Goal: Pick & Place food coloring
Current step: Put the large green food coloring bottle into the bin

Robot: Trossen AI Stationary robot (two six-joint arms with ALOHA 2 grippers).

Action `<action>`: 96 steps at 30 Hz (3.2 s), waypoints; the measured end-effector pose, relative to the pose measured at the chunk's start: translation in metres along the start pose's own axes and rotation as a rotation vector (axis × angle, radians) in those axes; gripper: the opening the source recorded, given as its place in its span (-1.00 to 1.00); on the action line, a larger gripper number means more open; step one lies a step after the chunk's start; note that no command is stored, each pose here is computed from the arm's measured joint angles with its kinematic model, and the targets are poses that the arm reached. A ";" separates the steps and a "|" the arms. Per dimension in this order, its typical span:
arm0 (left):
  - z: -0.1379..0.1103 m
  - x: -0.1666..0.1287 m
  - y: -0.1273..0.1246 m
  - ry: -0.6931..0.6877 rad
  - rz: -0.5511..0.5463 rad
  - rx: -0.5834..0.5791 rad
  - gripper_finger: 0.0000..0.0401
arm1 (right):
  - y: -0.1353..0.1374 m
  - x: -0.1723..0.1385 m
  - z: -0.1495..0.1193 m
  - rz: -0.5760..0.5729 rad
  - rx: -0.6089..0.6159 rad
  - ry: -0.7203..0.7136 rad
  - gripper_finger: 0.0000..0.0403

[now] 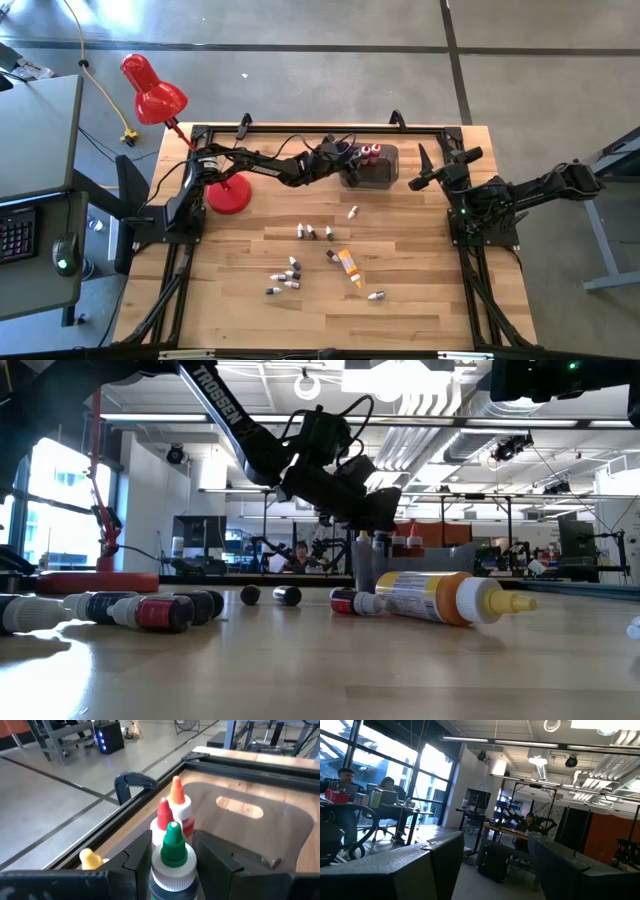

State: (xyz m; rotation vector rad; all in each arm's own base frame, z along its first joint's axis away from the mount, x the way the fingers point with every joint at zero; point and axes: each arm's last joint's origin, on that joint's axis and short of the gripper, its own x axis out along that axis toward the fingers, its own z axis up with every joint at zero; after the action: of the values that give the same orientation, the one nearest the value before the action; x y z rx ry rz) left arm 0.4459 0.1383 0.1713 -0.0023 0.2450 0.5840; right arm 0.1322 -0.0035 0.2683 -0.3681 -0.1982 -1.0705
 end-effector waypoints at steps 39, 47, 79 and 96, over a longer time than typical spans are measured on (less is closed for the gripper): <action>0.034 -0.032 -0.025 0.016 -0.097 0.209 0.03 | 0.002 0.000 -0.001 0.011 -0.018 0.004 0.07; 0.006 -0.036 -0.040 0.211 -0.065 0.248 -0.49 | 0.002 0.000 -0.001 0.015 -0.017 -0.003 0.07; 0.026 -0.016 0.008 0.321 -0.253 0.312 -1.00 | 0.003 0.000 0.000 0.038 0.009 -0.033 0.07; 0.021 0.010 -0.001 0.429 -0.290 0.414 -1.00 | 0.003 0.000 0.000 0.039 0.010 -0.035 0.07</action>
State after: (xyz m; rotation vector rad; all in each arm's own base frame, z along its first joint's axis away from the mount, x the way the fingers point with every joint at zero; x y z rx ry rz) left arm 0.4590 0.1445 0.1889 0.2353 0.7663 0.2292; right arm 0.1345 -0.0024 0.2677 -0.3801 -0.2265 -1.0244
